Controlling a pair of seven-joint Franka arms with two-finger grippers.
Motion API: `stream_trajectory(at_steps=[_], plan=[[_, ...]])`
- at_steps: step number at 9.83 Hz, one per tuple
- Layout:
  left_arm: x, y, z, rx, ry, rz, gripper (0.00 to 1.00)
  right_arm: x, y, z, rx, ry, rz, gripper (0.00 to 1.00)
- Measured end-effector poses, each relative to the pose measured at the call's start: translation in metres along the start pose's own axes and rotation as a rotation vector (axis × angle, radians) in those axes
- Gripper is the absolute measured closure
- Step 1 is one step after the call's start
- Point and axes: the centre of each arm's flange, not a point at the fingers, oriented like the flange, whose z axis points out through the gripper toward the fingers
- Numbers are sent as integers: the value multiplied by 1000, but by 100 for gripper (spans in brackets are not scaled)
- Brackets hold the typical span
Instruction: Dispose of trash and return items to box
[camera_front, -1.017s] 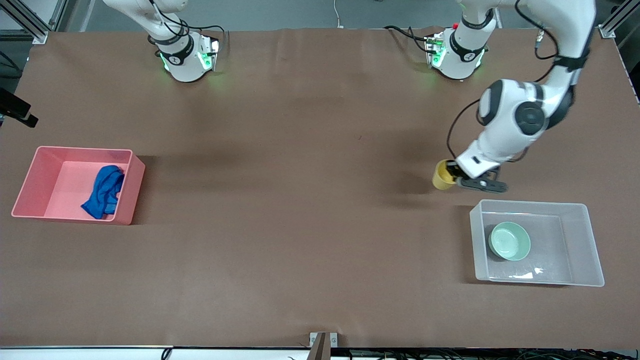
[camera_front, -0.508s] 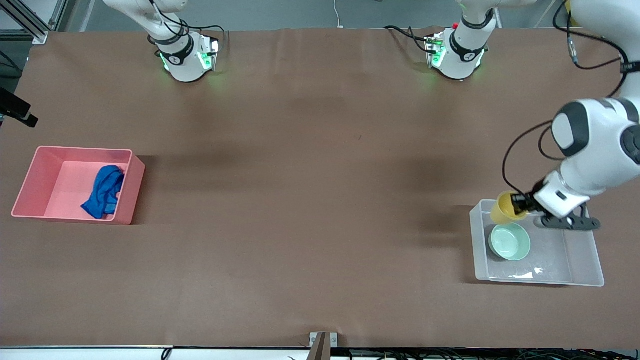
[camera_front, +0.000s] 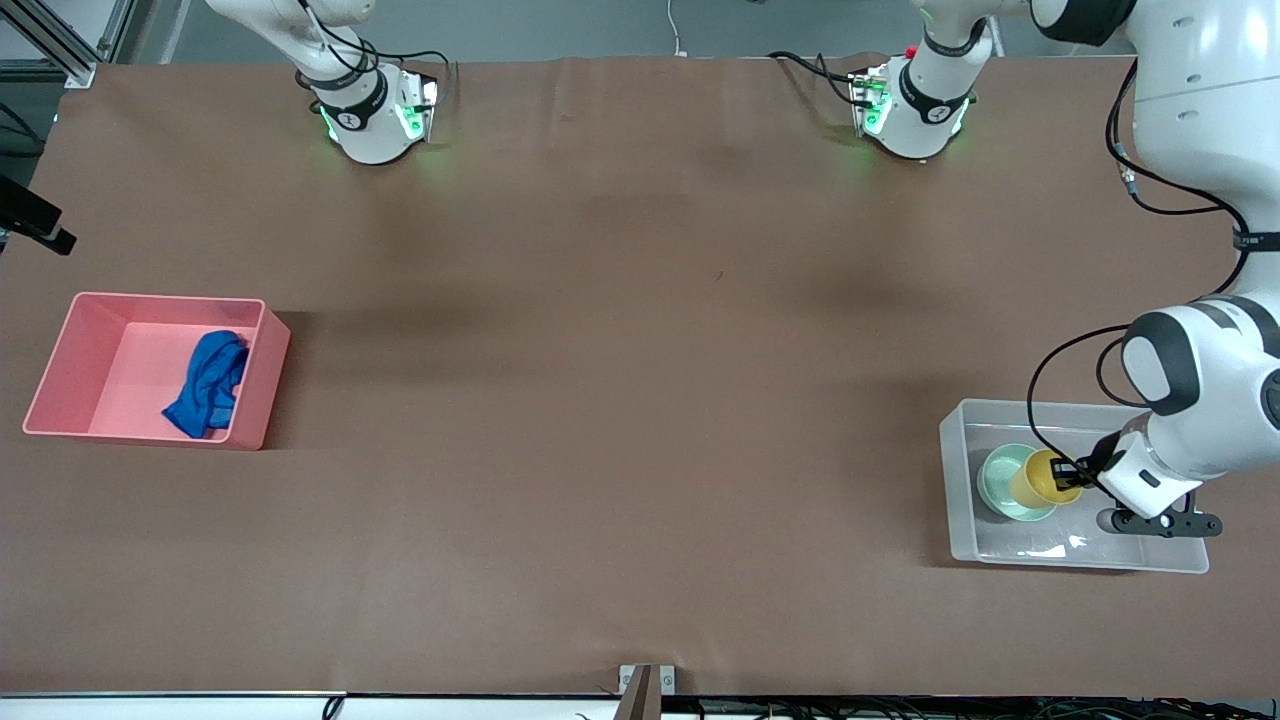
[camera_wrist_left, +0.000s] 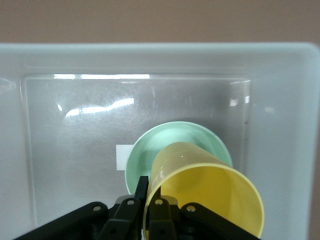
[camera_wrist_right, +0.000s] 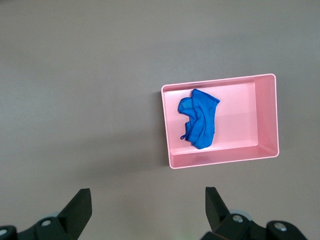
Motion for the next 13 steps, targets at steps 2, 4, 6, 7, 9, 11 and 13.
stream_trajectory(at_steps=[2,4,6,7,9,11,13], plan=[[-4,-1,19,-3,-33,-1,94,0,0,0,0,0,0,0],[-5,-1,22,-3,-39,-1,83,0,0,0,0,-1,0,0],[-1,-1,8,-1,-14,1,54,0,0,0,0,-1,0,0],[3,0,-18,1,23,5,41,0,0,0,0,-2,0,0],[-3,4,-114,-14,86,30,11,0,0,0,0,-2,0,0],[-42,8,-220,-21,137,40,0,0,0,0,0,-3,0,0],[-94,26,-275,-7,130,74,0,0,0,1,0,-3,0,0]])
